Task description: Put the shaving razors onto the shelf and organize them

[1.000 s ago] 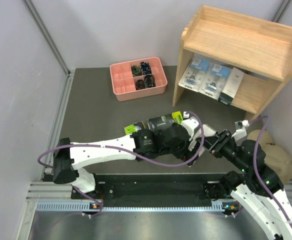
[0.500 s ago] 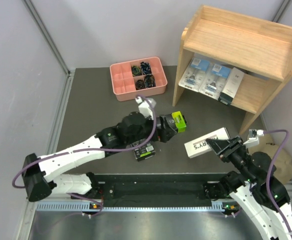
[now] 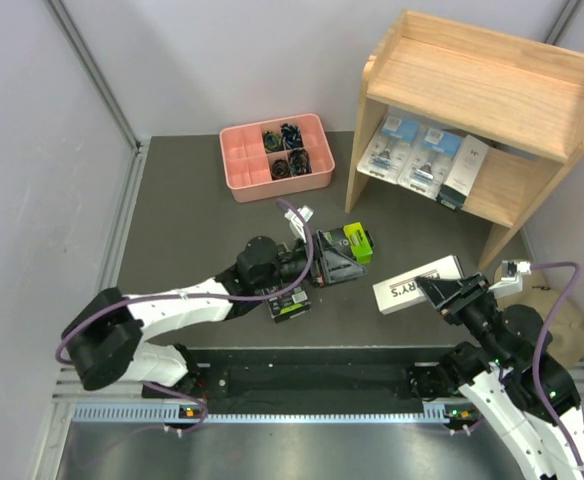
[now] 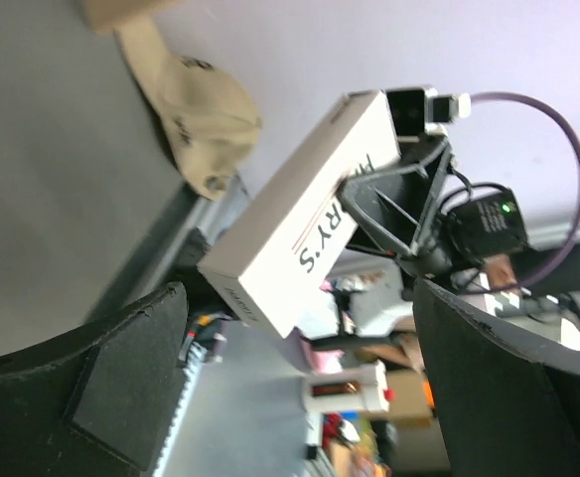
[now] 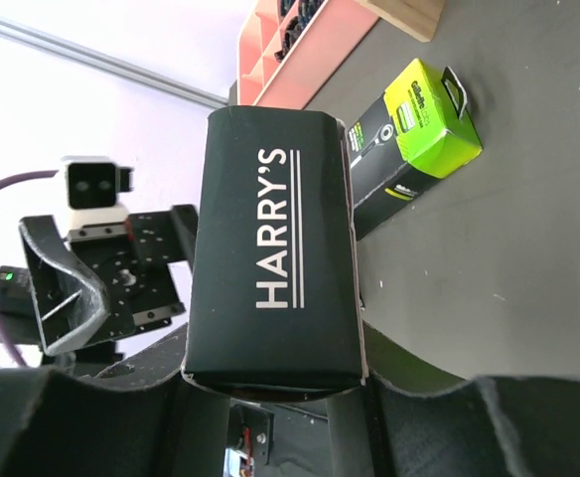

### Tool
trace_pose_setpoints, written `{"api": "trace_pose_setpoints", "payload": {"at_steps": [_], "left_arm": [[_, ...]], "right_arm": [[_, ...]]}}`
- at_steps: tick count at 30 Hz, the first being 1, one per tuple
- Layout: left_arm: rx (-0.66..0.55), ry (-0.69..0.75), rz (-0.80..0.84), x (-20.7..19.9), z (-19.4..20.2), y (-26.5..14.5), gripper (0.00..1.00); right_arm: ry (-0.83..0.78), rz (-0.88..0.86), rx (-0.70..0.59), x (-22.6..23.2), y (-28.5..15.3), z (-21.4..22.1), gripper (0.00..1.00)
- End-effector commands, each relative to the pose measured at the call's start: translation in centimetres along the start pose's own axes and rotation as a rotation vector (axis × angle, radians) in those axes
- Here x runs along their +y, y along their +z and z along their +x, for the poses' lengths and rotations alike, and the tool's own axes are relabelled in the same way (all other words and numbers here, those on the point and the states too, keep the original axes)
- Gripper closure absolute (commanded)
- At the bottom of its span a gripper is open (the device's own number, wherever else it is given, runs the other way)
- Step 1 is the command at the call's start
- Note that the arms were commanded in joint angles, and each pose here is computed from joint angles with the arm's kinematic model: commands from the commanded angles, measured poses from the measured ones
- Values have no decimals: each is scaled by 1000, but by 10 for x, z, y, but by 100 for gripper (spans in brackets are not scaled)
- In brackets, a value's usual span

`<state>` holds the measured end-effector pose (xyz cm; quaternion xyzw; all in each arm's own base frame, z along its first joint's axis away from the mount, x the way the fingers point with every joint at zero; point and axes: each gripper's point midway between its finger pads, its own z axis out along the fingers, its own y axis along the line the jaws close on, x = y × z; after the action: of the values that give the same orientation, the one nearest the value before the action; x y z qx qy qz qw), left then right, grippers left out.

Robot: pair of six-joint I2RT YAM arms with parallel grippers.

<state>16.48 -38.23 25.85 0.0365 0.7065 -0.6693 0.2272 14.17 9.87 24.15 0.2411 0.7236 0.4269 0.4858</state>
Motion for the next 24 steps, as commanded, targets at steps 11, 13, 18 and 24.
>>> {"api": "trace_pose_setpoints", "payload": {"at_steps": [11,13,18,24], "left_arm": [[141,-81,344,-35,27,10,1],[155,-100,337,-32,31,14,1],[214,-114,306,-21,51,29,3],[229,-112,326,-25,58,38,15]], "right_arm": [[-16,-205,-117,40,-26,-26,78],[-16,-214,-116,42,-26,-26,78],[-26,-243,-108,48,-28,-25,78],[-34,-255,-91,52,-27,-23,78]]}}
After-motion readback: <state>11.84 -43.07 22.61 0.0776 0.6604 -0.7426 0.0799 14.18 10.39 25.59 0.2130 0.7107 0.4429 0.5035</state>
